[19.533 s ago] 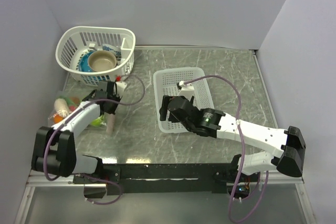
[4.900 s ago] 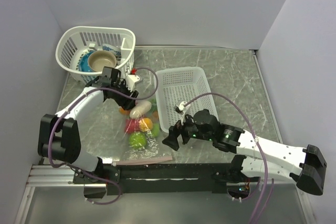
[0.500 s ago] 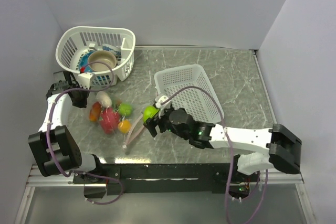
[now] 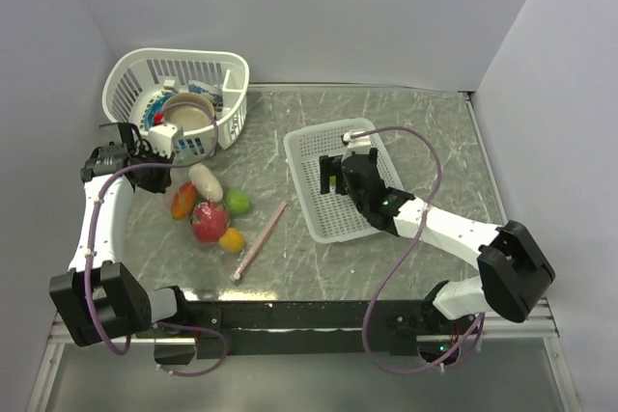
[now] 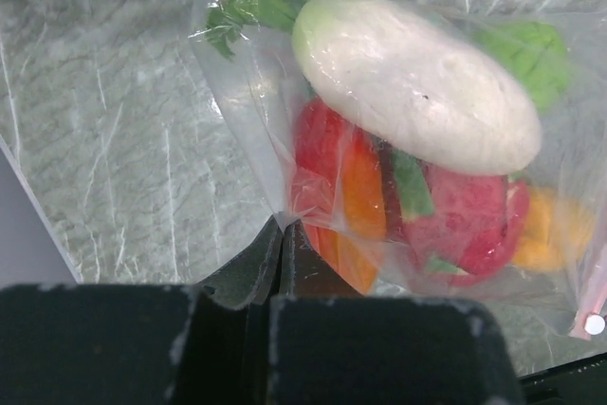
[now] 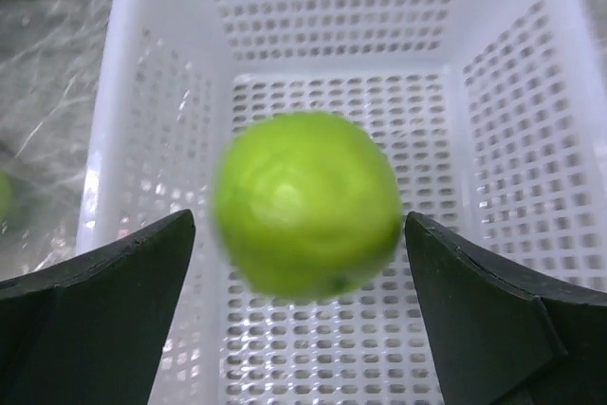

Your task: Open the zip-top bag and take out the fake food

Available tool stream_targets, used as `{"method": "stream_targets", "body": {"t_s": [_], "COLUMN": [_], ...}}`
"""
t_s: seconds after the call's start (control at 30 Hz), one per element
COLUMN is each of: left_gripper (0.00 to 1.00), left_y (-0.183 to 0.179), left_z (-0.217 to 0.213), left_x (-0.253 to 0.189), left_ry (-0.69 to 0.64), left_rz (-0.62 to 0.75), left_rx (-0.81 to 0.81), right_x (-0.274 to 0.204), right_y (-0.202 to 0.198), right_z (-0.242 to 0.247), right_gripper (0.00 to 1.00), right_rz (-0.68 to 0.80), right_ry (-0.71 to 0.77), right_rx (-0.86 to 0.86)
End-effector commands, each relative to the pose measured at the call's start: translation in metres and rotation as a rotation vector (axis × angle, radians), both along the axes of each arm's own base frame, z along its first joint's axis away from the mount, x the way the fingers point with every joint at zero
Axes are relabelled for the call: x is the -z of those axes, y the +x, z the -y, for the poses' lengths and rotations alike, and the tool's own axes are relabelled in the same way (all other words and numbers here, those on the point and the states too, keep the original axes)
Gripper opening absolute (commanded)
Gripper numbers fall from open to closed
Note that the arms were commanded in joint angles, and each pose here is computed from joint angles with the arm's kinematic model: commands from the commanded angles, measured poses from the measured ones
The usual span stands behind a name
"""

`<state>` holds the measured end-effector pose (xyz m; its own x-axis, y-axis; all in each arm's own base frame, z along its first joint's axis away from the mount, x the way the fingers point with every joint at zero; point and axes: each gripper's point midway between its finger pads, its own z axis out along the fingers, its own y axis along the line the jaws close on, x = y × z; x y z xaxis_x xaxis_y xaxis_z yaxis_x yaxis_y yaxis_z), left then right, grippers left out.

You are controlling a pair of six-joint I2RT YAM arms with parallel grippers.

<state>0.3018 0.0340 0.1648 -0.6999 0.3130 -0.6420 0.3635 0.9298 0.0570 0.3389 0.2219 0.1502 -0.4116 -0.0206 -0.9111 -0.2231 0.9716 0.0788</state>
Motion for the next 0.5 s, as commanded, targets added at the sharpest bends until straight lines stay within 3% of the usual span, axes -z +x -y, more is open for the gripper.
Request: {"method": "stream_targets", "body": {"t_s": [0.0,0.1,0.2,0.27,0.3,0.33,0.37,0.47], "left_gripper": [0.01,0.01,0.01,0.01,0.01,0.01,0.01,0.01], "left_y": [-0.006,-0.009,-0.008,-0.006,-0.005,-0.005,0.0,0.002], "left_z": [0.003,0.004,0.004,0.002,0.001,-0.004,-0.008,-0.022], "left_x": [0.014,0.019,0.017,0.016,0.018,0.022,0.025,0.044], "left_ry": [-0.024,-0.019,-0.019,-0.013,-0.007,0.015,0.03,0.084], "left_rz": [-0.037,-0.041,-0.029,-0.022,-0.022,-0.028,-0.019,-0.044], "left_rx": [-0.013,0.004,0.006,0.001,-0.005,-0.025,-0.032,-0.076], "right_x": [-0.013,-0.004,-0.001,-0.016,-0.022,-0.036,-0.043,-0.044], "right_y": [-0.005,-0.007,-0.008,-0.008,0.007,-0.025,-0.032,-0.043], "right_z": [-0.025,-0.033,-0.041,-0.035,0.0,-0.038,-0.042,-0.059], "right_gripper": [1.0,1.0,1.0,1.0,1.0,1.0,1.0,1.0], "right_rz": [-0.075,-0.202,-0.251,-0.154,-0.014,0.061,0.125,0.105], "right_ry": [0.204,0.338,0.366,0.306,0.11,0.029,-0.069,-0.081], "right_rx": [-0.06,-0.134,-0.238,-0.2,0.003,-0.081,-0.098,-0.086]}}
